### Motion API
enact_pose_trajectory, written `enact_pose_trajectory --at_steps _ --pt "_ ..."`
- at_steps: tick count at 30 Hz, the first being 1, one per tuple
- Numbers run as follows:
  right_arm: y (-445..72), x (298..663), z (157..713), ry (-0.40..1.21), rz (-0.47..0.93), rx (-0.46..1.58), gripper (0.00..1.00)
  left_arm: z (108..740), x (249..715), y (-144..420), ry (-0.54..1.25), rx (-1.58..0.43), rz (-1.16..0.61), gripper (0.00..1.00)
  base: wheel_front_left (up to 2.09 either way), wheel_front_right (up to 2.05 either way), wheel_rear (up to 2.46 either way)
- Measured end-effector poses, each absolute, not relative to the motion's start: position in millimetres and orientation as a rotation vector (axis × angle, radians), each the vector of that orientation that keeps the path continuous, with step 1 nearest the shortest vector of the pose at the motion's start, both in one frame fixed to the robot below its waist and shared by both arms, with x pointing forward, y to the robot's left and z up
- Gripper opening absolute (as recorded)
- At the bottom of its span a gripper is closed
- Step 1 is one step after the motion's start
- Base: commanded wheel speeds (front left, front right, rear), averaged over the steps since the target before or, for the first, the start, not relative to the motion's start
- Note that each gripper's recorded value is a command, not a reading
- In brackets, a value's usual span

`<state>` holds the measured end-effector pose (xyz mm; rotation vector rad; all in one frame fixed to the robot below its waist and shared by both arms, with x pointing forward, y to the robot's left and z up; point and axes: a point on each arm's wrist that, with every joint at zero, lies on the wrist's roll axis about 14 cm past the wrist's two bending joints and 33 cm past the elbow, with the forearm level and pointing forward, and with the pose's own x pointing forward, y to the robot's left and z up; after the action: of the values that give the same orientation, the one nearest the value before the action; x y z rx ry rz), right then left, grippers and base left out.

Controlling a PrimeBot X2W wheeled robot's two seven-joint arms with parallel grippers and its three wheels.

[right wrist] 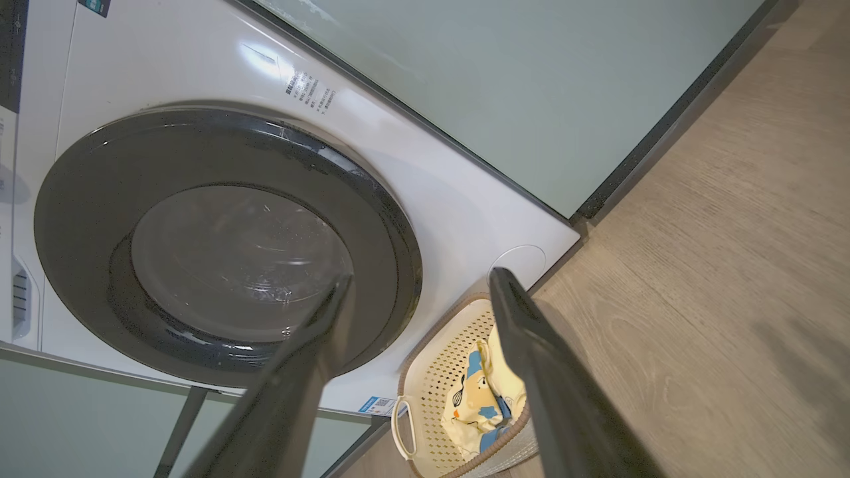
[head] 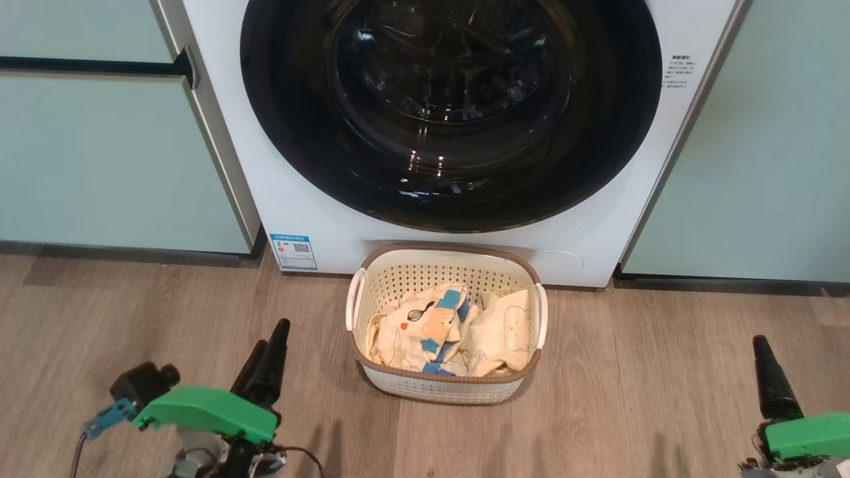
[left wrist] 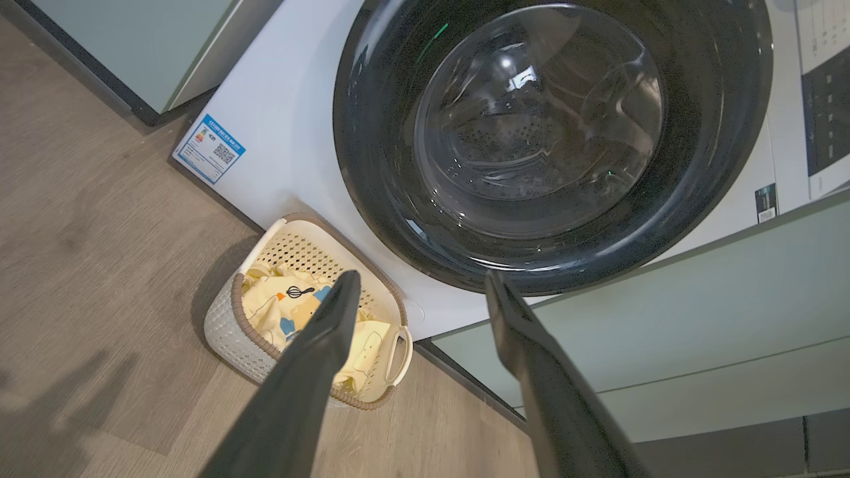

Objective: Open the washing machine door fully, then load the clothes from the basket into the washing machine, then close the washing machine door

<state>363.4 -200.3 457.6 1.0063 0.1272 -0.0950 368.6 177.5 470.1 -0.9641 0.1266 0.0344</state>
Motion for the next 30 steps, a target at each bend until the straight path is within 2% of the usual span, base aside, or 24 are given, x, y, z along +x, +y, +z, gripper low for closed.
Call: enact_pose_trajectory --at_steps 30 --pt "-190 365 463 0.113 -0.011 0.516 1.0 485 370 162 0.065 -0.54 -0.047 1.0 0.0 0.0 0.0"
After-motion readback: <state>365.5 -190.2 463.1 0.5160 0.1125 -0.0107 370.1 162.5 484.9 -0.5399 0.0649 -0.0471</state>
